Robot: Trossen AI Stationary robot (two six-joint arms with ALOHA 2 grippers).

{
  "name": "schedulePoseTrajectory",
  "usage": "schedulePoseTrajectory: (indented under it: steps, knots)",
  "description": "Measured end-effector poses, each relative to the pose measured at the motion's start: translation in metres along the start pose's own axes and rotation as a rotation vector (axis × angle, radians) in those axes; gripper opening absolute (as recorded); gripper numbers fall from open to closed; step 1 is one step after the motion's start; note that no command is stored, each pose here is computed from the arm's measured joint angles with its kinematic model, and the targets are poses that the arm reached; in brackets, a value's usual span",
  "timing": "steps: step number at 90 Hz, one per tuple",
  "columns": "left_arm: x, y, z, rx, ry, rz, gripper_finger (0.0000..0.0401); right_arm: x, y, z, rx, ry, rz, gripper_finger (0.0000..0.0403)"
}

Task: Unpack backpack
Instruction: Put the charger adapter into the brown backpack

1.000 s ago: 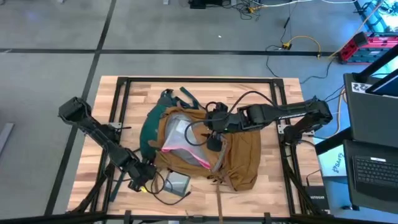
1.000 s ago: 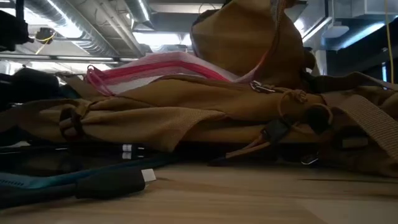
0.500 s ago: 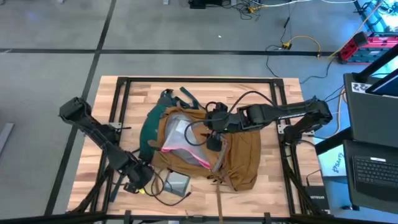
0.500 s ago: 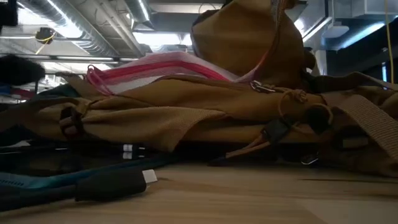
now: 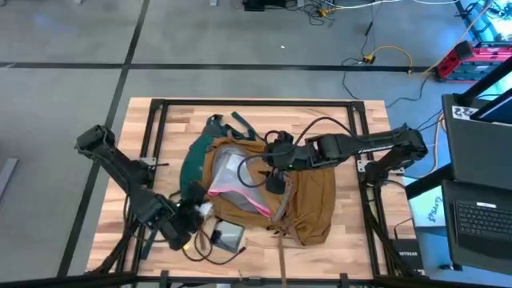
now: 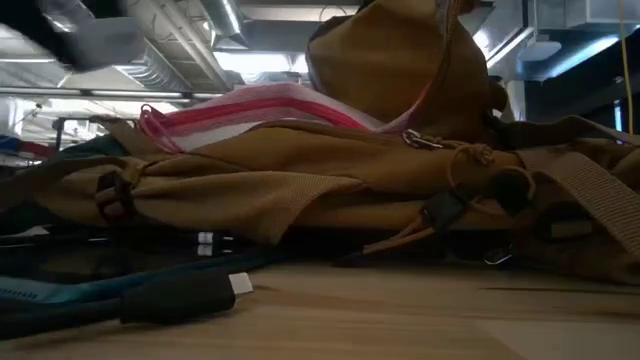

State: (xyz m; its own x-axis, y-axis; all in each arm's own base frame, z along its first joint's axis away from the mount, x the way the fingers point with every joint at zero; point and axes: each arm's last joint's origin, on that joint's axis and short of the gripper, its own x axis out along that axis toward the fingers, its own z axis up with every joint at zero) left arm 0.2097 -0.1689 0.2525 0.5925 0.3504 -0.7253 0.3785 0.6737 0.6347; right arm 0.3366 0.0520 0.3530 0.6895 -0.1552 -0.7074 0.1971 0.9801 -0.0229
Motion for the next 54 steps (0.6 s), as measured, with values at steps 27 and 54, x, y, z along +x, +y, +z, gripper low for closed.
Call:
schedulePoseTrajectory:
  steps: [27,54]
  knots:
    - [0.058,0.081,-0.007,-0.026,0.11,0.093,0.0157,0.0,0.0,0.0,0.0,0.0,0.0,0.0289]
    - [0.104,0.153,-0.037,-0.435,-0.082,-0.215,0.016,0.0,0.0,0.0,0.0,0.0,0.0,0.0289]
